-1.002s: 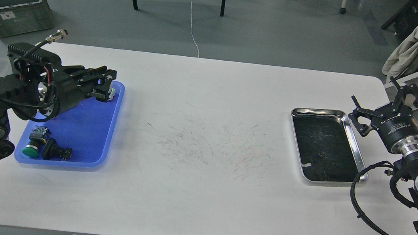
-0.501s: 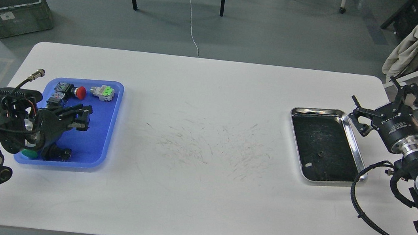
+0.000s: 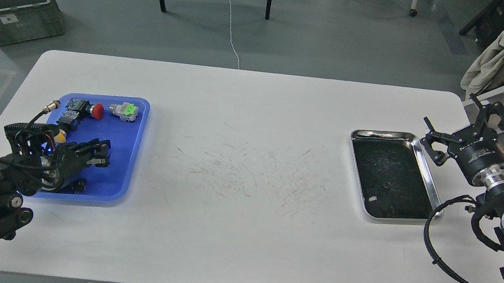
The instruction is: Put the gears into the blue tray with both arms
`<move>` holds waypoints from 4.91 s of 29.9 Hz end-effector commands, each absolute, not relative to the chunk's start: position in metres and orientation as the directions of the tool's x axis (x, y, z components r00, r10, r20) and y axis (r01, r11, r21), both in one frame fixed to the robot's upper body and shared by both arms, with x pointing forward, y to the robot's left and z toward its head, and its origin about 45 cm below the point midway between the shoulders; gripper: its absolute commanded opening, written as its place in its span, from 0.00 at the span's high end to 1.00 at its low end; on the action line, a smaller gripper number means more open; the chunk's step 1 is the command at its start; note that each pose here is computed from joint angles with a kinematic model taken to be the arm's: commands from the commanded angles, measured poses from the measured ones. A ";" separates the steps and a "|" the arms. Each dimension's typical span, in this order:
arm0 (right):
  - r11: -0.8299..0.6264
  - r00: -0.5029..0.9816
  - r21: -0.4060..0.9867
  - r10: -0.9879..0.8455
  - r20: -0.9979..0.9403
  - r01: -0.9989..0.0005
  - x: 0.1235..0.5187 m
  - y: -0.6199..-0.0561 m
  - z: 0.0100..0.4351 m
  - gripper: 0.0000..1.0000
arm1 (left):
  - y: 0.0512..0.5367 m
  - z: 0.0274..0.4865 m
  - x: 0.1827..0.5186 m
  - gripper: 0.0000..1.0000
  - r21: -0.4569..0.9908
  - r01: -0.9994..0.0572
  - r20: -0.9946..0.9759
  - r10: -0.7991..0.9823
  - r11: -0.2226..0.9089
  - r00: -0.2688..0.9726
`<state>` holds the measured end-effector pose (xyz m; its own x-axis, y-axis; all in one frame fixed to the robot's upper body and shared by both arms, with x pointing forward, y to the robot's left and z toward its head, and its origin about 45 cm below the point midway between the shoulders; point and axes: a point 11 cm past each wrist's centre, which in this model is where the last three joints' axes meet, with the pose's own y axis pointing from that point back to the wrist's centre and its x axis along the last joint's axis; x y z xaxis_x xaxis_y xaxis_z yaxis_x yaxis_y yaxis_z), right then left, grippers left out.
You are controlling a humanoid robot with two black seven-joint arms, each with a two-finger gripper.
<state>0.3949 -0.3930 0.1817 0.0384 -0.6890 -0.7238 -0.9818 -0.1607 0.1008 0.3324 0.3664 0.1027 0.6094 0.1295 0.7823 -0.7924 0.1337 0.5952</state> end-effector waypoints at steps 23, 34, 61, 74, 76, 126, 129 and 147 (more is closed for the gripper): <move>-0.163 0.080 0.046 -0.690 -0.720 -0.986 0.428 -0.374 0.223 0.01 | 0.361 0.301 0.446 0.02 0.216 -0.962 0.790 0.549 0.165 0.272; -0.213 0.130 0.038 -0.717 -0.685 -0.976 0.449 -0.350 0.245 0.01 | 0.346 0.307 0.490 0.02 0.133 -0.987 0.184 0.976 0.092 0.115; -0.224 0.110 0.078 -0.715 -0.691 -0.971 0.436 -0.351 0.223 0.01 | 0.280 0.229 0.487 0.02 0.121 -0.969 -0.489 0.863 0.214 0.129; -0.414 0.506 0.452 -0.857 0.100 -0.790 0.424 -0.341 0.254 0.01 | 0.279 0.227 0.485 0.02 0.117 -0.970 -0.491 0.861 0.213 0.130; -0.383 0.583 0.527 -0.760 0.287 -0.759 0.416 -0.344 0.256 0.01 | 0.279 0.227 0.485 0.02 0.115 -0.970 -0.490 0.862 0.212 0.131; -0.140 0.842 0.838 0.044 0.538 -0.528 0.365 -0.326 0.120 0.90 | 0.280 0.229 0.485 0.02 0.103 -0.974 -0.467 0.874 0.203 0.133; -0.140 0.844 0.839 0.044 0.535 -0.525 0.366 -0.326 0.121 0.97 | 0.281 0.229 0.485 0.02 0.103 -0.974 -0.466 0.875 0.202 0.132; -0.161 0.774 0.770 0.052 0.632 -0.618 0.398 -0.324 0.179 0.98 | 0.282 0.232 0.486 0.02 0.099 -0.975 -0.462 0.877 0.200 0.133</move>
<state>0.3955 -0.3229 0.1731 0.7807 0.0536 0.6226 -0.6088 -0.1594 0.7772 0.4862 0.2826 0.2316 0.1324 0.8771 -0.4616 -0.9748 0.1994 0.0995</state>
